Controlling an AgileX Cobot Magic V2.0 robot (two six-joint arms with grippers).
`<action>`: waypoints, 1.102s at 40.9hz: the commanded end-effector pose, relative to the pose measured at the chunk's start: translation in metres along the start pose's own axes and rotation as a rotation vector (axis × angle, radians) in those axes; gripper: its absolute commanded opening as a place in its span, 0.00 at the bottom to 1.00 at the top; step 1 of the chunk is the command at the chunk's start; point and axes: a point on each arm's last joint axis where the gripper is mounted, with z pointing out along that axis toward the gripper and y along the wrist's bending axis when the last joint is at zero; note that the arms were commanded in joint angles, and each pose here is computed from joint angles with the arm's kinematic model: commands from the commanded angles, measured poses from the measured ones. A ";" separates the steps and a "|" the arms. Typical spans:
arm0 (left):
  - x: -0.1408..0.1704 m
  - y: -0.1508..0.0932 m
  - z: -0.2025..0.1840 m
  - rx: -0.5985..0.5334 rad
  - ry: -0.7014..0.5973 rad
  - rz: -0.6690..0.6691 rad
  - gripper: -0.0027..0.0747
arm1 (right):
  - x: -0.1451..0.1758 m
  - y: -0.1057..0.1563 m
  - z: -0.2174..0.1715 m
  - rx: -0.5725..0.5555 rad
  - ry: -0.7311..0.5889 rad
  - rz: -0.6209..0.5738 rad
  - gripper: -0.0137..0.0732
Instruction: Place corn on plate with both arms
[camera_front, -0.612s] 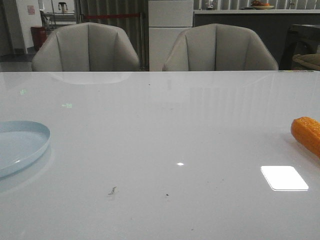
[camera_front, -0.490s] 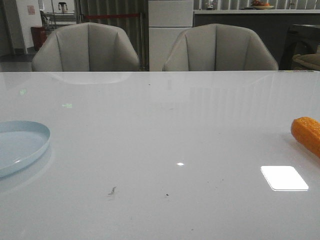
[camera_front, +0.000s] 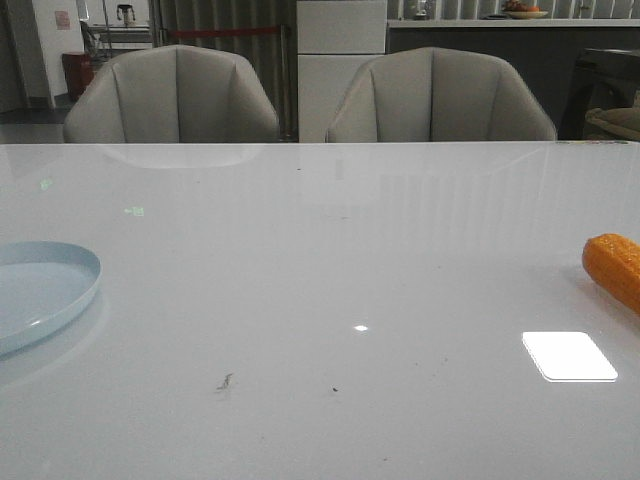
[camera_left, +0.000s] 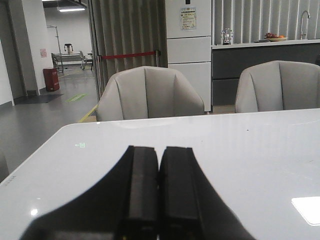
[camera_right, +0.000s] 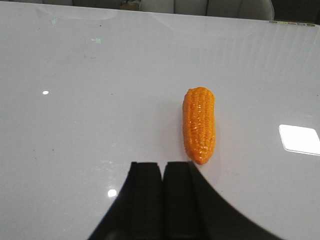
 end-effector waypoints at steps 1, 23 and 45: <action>0.000 0.000 -0.002 -0.008 -0.107 -0.013 0.15 | -0.019 -0.003 -0.005 0.050 -0.158 -0.156 0.22; -0.074 0.006 -0.015 -0.034 -0.445 0.013 0.15 | -0.099 -0.002 -0.055 0.011 -1.021 0.017 0.22; -0.212 0.018 0.031 -0.041 -0.341 0.112 0.15 | -0.241 -0.006 -0.075 -0.045 -0.775 0.207 0.22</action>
